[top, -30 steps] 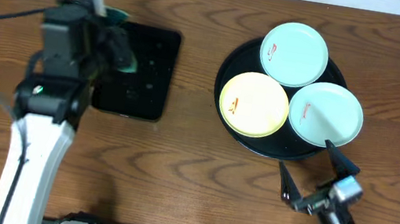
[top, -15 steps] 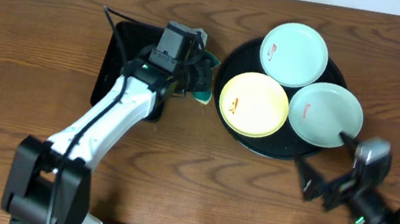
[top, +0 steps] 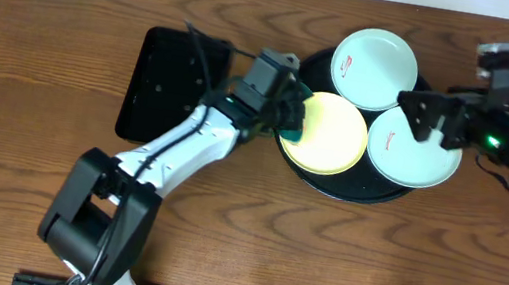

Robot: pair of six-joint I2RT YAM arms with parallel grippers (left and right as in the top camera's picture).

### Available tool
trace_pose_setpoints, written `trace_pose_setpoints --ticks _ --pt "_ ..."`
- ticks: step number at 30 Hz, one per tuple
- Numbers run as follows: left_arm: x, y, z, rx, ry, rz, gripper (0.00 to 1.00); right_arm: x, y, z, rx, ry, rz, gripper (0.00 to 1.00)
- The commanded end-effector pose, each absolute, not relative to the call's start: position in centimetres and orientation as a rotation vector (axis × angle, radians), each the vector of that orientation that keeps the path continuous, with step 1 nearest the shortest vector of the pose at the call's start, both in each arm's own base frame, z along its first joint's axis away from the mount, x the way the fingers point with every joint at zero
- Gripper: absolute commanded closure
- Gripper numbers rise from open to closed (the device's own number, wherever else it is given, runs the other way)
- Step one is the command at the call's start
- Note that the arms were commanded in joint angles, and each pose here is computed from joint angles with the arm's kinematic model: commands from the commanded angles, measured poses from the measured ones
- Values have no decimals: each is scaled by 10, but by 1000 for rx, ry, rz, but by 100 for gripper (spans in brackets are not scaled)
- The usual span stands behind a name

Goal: Clean dirty plates on tray and stack at the side
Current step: 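Reach the right gripper to the yellow plate rim and grip it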

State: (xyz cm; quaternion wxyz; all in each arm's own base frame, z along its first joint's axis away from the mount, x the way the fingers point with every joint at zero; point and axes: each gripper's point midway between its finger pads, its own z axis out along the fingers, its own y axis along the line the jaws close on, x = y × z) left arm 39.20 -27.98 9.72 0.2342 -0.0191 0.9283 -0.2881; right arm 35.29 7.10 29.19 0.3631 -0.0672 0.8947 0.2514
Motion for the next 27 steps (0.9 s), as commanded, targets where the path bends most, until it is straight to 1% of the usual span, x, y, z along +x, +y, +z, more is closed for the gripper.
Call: trace_pose_setpoints --ticks 1,6,8,9,10,11,12,13,14,15,20,23,27 --pt "396 -284 73 -174 2563 -737 92 371 41 253 131 2460 394 1" --pt "393 -318 49 -94 2545 -774 92 381 54 216 135 2571 390 1" --pt "393 -322 34 -86 2556 -766 92 383 67 209 103 2591 449 1" --pt "392 -322 30 -86 2564 -763 90 382 75 209 86 2595 499 5" --pt "392 -322 25 -88 2573 -756 86 382 80 211 74 2590 534 14" --pt "392 -321 23 -90 2578 -751 78 382 82 212 77 2584 560 21" --pt "393 -320 23 -78 2574 -747 67 385 89 217 62 2560 607 19" --pt "394 -320 24 -58 2565 -745 61 386 93 219 37 2547 626 9" --pt "396 -321 27 -33 2552 -745 58 387 93 219 33 2544 607 1" --pt "397 -321 30 -8 2541 -742 52 387 92 217 39 2550 574 1" --pt "399 -318 59 72 2496 -728 50 382 89 197 43 2628 361 1" --pt "403 -304 89 45 2456 -731 44 383 86 184 104 2666 282 2" --pt "407 -278 120 -11 2435 -728 37 390 89 164 111 2706 288 2"
